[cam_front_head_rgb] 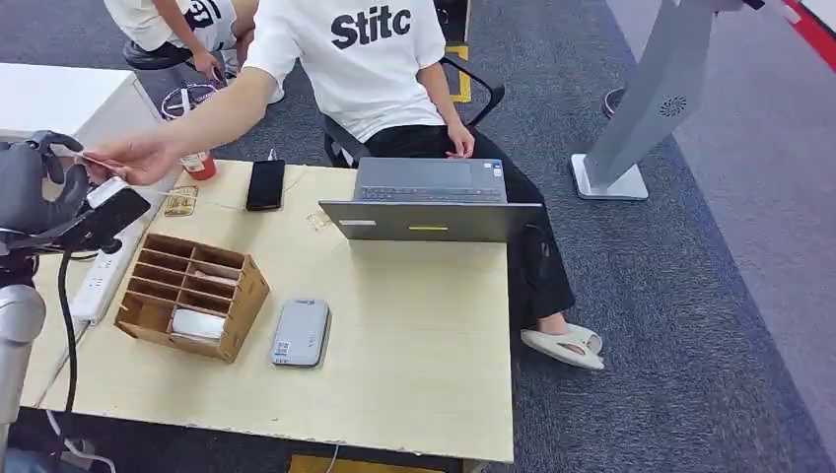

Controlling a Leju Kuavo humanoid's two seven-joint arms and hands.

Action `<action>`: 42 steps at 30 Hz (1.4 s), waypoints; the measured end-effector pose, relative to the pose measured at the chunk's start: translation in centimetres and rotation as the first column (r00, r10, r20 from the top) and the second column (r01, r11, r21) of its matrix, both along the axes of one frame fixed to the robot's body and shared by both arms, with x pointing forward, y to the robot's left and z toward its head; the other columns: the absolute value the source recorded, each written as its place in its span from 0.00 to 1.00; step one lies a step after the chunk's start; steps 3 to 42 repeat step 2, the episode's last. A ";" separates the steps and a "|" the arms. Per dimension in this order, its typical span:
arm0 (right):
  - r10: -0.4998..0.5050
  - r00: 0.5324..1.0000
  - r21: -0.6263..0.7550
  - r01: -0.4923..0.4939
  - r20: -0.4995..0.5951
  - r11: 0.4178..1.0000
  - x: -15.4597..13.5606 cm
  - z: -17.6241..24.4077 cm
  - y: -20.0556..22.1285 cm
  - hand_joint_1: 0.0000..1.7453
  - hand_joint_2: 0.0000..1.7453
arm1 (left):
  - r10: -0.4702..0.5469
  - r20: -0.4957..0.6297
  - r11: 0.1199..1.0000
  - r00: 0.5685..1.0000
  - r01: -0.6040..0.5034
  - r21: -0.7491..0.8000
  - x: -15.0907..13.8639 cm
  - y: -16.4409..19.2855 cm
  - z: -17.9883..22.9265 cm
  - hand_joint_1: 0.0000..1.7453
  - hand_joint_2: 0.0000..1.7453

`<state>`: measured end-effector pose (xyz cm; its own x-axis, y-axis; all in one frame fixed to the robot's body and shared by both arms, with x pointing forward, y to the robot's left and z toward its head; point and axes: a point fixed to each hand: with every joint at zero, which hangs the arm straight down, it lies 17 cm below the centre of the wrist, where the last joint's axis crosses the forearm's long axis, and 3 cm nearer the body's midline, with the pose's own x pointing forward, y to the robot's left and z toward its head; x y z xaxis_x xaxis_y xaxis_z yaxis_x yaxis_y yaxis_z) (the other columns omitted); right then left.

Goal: Pass the card to the sensor for recognition and then transmit it.

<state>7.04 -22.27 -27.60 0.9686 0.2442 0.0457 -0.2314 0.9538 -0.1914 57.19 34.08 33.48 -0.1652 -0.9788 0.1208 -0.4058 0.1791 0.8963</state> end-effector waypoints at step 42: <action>0.000 1.000 0.000 0.000 0.001 1.000 0.0 0.0 0.0 0.00 1.00 | -0.013 0.015 1.000 1.000 0.013 -0.016 -0.4 -0.6 0.0 0.00 1.00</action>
